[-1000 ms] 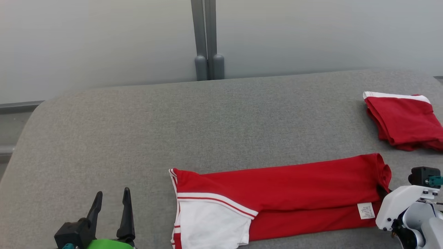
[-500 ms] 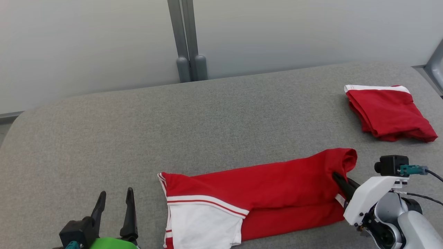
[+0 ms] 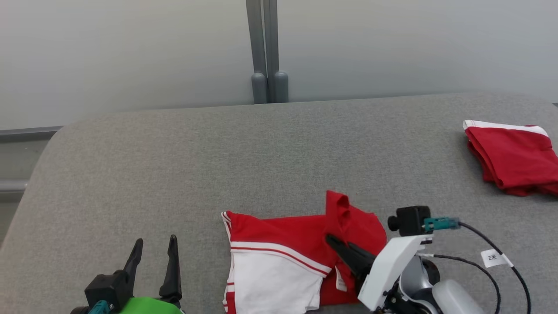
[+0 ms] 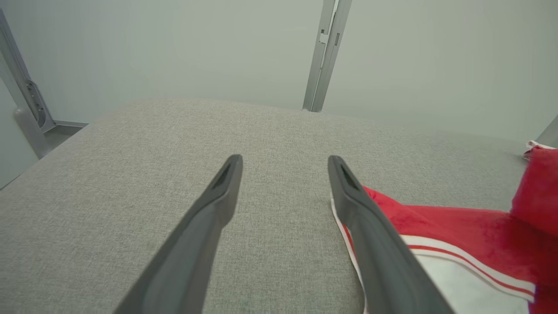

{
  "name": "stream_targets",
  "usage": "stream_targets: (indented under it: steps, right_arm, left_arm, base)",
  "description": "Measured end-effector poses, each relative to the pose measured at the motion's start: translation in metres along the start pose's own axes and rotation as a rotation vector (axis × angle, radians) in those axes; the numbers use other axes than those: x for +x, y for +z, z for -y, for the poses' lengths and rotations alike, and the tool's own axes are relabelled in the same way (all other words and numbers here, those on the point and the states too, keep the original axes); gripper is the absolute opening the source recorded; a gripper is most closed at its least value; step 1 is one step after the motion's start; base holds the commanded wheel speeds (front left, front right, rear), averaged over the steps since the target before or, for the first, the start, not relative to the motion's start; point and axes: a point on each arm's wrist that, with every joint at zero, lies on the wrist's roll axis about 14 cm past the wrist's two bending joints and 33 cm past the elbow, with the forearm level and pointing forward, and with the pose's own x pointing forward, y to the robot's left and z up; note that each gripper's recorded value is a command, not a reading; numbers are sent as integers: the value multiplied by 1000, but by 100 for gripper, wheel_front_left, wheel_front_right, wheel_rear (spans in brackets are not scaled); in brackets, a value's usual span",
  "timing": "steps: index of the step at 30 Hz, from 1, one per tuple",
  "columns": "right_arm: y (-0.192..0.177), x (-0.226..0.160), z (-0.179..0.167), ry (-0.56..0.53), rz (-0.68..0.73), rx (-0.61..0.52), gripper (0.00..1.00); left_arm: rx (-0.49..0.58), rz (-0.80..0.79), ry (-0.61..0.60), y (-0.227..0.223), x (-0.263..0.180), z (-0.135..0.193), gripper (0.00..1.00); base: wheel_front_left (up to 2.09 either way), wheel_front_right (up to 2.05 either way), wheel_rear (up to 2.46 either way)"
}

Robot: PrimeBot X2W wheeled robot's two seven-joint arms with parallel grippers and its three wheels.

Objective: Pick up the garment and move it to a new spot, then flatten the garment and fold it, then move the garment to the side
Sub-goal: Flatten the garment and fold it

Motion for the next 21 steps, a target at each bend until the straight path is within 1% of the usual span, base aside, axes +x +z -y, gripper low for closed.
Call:
stream_targets:
  steps: [2,13,21]
  right_arm:
    - [-10,9,-12,34,-24,16,0]
    - [-41,50,-56,165,-113,45,0]
    - [-63,68,-69,198,-174,57,0]
  left_arm:
    - [-2,4,7,1,-3,-2,100]
    - [-7,27,56,6,-16,-17,100]
    - [-11,32,88,6,-27,-26,100]
  base:
    - [0,0,0]
    - [0,0,0]
    - [0,0,0]
